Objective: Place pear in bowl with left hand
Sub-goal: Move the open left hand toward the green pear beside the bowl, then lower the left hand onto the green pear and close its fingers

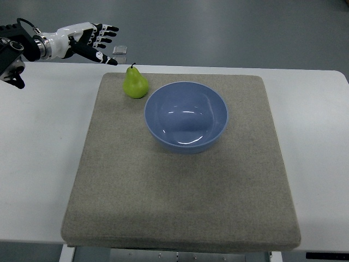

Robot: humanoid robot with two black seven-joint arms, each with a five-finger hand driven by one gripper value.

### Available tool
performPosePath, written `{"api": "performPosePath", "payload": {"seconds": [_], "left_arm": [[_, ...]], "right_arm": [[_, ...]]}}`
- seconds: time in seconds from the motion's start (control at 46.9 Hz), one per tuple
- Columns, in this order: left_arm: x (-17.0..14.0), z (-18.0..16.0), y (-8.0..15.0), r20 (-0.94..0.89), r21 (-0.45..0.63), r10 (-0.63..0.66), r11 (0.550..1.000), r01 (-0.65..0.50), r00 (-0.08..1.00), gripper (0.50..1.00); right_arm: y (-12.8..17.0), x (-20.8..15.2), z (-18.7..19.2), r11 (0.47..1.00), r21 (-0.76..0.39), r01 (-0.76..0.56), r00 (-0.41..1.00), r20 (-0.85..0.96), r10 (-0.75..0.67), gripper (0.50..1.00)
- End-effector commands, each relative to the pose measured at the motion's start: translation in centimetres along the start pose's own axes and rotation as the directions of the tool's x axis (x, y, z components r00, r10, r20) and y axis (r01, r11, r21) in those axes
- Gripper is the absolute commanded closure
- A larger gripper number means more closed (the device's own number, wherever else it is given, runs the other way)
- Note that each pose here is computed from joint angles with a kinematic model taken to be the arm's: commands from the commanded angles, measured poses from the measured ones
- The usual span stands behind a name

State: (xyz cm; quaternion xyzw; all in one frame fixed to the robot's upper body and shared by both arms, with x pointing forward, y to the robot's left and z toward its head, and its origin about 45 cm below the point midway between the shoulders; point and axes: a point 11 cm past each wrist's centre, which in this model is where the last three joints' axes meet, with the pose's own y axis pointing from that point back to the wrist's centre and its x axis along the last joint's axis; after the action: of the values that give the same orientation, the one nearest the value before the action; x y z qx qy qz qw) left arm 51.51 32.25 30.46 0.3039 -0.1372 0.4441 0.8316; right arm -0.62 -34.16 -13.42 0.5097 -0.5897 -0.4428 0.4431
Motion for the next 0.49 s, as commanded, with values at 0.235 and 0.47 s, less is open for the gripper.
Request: {"api": "performPosePath", "payload": {"seconds": [0.235,0.47], "left_arm": [[-1.9,1.3,-1.7,0.317,0.117,-0.11,0.99,0.076,0.942,0.506],[-4.1,1.4,-3.8,0.489,0.13,-0.086,0.991,0.025,0.868,0.506]], "right_arm": [[0.0,0.0,0.0,1.0,0.0,0.0,1.0,0.0,0.0,0.574],[0.0,0.0,0.0,1.0,0.0,0.0,1.0,0.0,0.0,0.574]]}}
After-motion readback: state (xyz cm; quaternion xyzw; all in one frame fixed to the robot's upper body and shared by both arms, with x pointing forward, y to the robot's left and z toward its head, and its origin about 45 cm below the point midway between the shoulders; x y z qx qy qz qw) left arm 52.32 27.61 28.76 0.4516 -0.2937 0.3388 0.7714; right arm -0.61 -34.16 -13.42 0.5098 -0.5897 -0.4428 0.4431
